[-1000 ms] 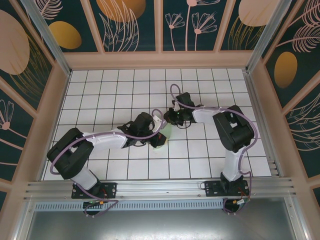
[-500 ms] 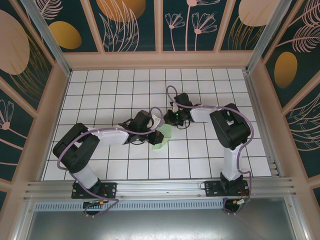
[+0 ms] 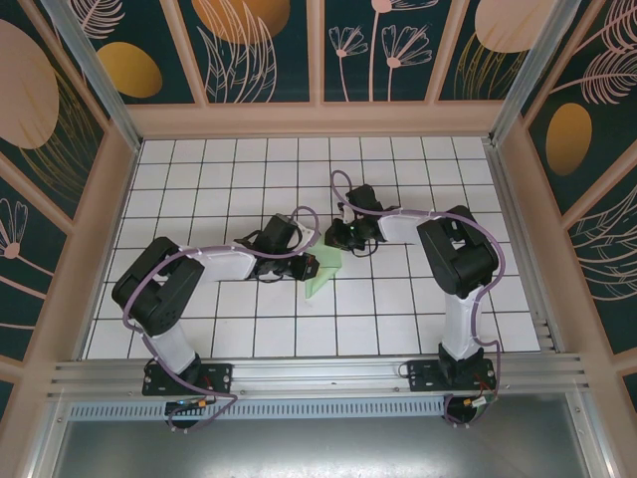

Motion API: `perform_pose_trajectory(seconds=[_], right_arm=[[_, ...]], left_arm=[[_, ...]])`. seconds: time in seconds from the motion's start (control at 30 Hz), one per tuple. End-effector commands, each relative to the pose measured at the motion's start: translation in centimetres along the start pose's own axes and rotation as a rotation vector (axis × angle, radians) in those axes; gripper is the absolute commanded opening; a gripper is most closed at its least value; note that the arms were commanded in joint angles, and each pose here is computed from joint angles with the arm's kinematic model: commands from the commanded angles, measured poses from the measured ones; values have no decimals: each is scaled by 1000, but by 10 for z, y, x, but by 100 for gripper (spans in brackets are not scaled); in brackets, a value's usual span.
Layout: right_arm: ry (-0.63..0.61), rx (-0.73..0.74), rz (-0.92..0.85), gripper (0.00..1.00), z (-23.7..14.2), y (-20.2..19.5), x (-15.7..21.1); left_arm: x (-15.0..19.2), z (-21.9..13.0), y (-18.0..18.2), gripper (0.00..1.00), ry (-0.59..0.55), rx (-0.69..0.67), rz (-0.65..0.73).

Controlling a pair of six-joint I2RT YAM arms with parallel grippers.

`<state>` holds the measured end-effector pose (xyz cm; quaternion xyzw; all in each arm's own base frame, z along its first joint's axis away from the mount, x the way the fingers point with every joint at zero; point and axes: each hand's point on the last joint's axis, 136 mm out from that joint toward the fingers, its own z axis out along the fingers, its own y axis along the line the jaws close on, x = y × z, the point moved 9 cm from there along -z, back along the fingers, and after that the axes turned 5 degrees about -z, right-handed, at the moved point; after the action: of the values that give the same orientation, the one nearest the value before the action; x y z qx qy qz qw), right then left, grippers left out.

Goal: Fold a paper plane with a square sheet of paper (pick it up from the middle)
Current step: Third fold the triangle at the center of the table.

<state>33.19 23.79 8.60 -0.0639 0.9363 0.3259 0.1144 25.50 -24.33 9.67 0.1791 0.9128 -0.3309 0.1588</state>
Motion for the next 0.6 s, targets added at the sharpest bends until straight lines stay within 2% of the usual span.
perform_pose_trajectory(seconds=[0.0, 0.57], right_arm=[[63, 94, 15, 15, 15, -17, 13], [68, 102, 30, 15, 16, -19, 16]], left_arm=[[-5, 2, 6, 0, -3, -46, 5], [-8, 0, 13, 0, -29, -116, 1]])
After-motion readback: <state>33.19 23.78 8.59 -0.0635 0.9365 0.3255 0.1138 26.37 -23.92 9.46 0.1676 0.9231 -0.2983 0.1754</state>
